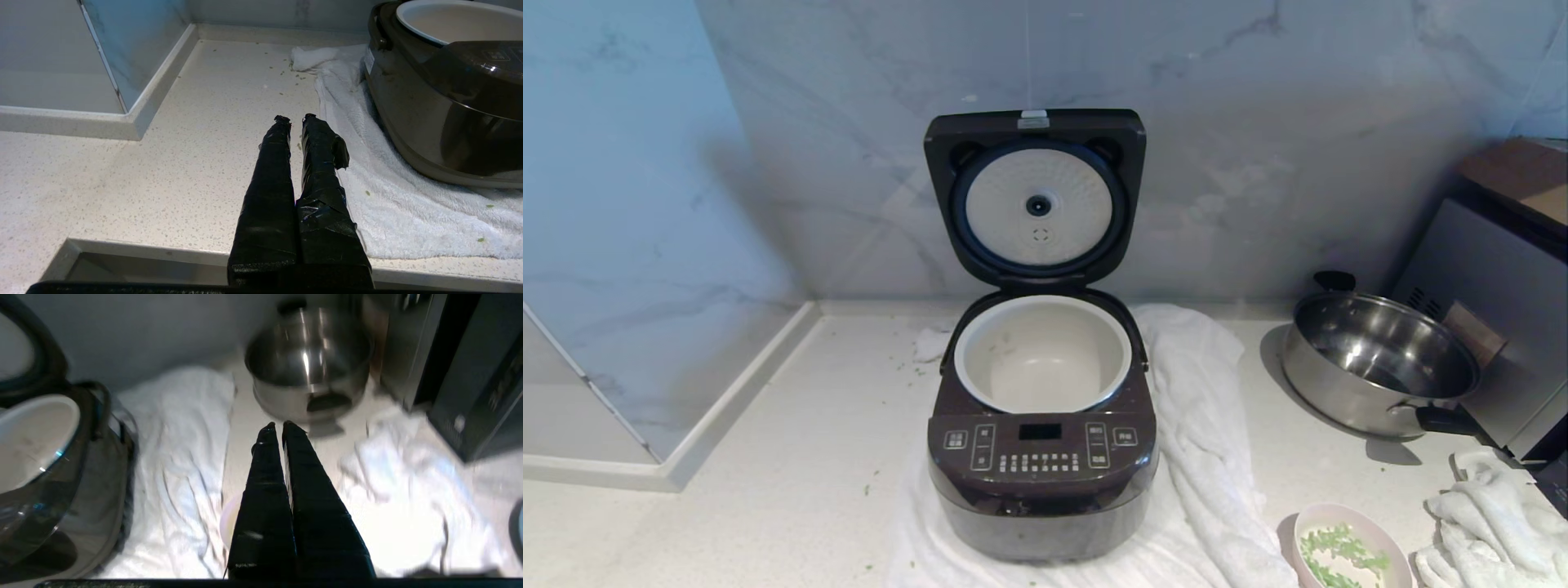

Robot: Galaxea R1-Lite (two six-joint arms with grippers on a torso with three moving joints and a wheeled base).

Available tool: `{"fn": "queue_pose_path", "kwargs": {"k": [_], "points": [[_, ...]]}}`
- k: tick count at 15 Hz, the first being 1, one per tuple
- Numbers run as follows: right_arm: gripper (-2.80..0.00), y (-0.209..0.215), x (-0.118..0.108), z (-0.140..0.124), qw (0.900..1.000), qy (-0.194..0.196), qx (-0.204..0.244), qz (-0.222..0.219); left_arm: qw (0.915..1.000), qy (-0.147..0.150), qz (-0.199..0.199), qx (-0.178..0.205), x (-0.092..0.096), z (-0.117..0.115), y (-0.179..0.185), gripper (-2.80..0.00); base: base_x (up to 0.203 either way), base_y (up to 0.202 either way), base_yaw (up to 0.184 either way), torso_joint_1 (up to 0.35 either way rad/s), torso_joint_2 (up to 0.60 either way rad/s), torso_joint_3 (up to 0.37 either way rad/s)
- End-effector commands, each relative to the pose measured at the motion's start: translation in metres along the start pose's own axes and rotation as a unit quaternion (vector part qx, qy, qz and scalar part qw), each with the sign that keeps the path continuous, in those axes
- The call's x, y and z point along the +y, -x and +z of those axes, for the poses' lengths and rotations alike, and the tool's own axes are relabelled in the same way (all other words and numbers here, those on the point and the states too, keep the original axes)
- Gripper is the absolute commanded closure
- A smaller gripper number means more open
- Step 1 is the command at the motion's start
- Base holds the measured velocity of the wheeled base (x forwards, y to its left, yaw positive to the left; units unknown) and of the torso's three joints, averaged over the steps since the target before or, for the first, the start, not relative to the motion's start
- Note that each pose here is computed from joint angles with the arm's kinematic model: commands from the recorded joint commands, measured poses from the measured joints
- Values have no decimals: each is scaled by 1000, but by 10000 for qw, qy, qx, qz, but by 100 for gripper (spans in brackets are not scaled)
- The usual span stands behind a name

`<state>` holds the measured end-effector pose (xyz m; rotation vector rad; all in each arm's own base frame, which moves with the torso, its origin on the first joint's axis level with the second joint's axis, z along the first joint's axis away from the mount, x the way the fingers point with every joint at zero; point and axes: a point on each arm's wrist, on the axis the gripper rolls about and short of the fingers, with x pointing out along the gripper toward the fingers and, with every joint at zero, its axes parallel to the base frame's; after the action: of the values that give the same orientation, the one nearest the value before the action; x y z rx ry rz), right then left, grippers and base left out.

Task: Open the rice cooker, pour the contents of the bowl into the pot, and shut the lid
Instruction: Place the bowl on the table

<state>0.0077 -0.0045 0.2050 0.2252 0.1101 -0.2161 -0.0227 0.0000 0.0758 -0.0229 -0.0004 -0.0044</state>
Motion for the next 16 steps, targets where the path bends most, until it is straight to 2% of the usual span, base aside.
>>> {"fn": "queue_pose_path", "kwargs": {"k": [1,2,5,7,9,11,12,16], "points": [[0,-55,12,1,9883,-120,1445,-475,10000,1,6,10,0,0,0,0,0,0,0,0,0,0],[0,-69,13,-7,9786,-221,1960,-580,10000,1,-1,10,0,0,0,0,0,0,0,0,0,0],[0,-94,12,-36,9414,-551,3304,-406,10000,1,-1,15,0,0,0,0,0,0,0,0,0,0],[0,-114,5,-47,9154,-834,3913,-441,10000,1,-1,10,0,0,0,0,0,0,0,0,0,0],[0,-128,0,-59,8925,-810,4425,-327,10000,1,7,14,0,0,0,0,0,0,0,0,0,0],[0,-144,-7,-71,8681,-877,4859,-512,10000,1,7,10,0,0,0,0,0,0,0,0,0,0],[0,-151,-15,-76,8606,-971,4954,-672,10000,1,1,14,0,0,0,0,0,0,0,0,0,0],[0,-170,-49,-93,8530,-1112,4981,-1093,10000,1,7,15,0,0,0,0,0,0,0,0,0,0]]}}
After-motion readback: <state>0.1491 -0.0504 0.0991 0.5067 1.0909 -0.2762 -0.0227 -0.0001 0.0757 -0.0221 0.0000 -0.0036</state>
